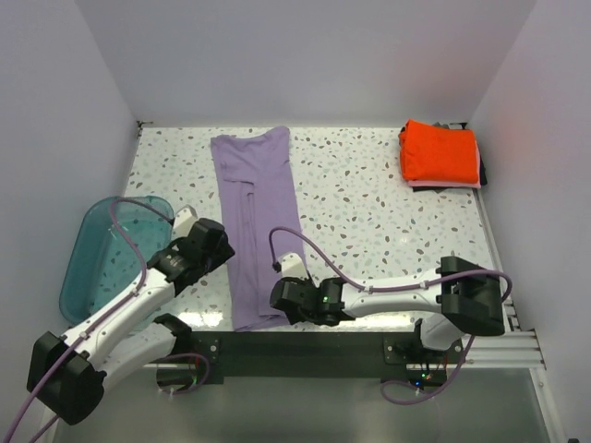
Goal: Fold and stack the t-shirts
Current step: Fold the tshirt
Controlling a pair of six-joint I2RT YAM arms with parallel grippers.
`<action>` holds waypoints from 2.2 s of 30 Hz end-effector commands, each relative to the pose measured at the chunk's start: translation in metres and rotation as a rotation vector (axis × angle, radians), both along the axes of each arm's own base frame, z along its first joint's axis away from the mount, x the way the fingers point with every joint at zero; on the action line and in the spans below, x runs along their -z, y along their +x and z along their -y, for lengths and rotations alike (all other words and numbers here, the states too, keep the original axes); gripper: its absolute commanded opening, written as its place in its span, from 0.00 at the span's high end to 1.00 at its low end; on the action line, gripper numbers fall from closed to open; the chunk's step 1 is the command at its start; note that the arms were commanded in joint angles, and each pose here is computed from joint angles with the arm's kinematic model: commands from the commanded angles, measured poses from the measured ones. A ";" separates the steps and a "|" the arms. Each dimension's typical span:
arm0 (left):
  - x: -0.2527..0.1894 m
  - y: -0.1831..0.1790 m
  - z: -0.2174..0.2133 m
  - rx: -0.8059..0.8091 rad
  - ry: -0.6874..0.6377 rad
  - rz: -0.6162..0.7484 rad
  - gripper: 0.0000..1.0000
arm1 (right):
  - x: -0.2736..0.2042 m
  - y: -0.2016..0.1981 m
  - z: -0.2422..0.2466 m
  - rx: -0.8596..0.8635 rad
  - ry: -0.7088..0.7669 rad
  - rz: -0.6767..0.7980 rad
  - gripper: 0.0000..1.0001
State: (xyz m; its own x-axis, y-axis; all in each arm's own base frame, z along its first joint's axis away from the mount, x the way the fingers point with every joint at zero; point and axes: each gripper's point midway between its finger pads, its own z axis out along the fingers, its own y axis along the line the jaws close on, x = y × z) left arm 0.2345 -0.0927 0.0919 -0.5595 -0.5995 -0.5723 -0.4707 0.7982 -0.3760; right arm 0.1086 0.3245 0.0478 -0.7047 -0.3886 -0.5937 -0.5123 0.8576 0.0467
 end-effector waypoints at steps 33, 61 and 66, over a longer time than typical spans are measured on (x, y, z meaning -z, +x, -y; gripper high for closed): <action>0.050 -0.106 0.045 0.213 0.023 -0.236 0.32 | 0.022 0.004 0.094 0.191 0.183 -0.208 0.73; 0.044 -0.128 0.047 0.304 0.023 -0.282 0.39 | 0.040 0.006 0.059 0.175 0.120 -0.238 0.99; 0.060 -0.142 0.060 0.372 -0.017 -0.319 0.39 | 0.037 0.012 0.094 0.229 0.074 -0.196 1.00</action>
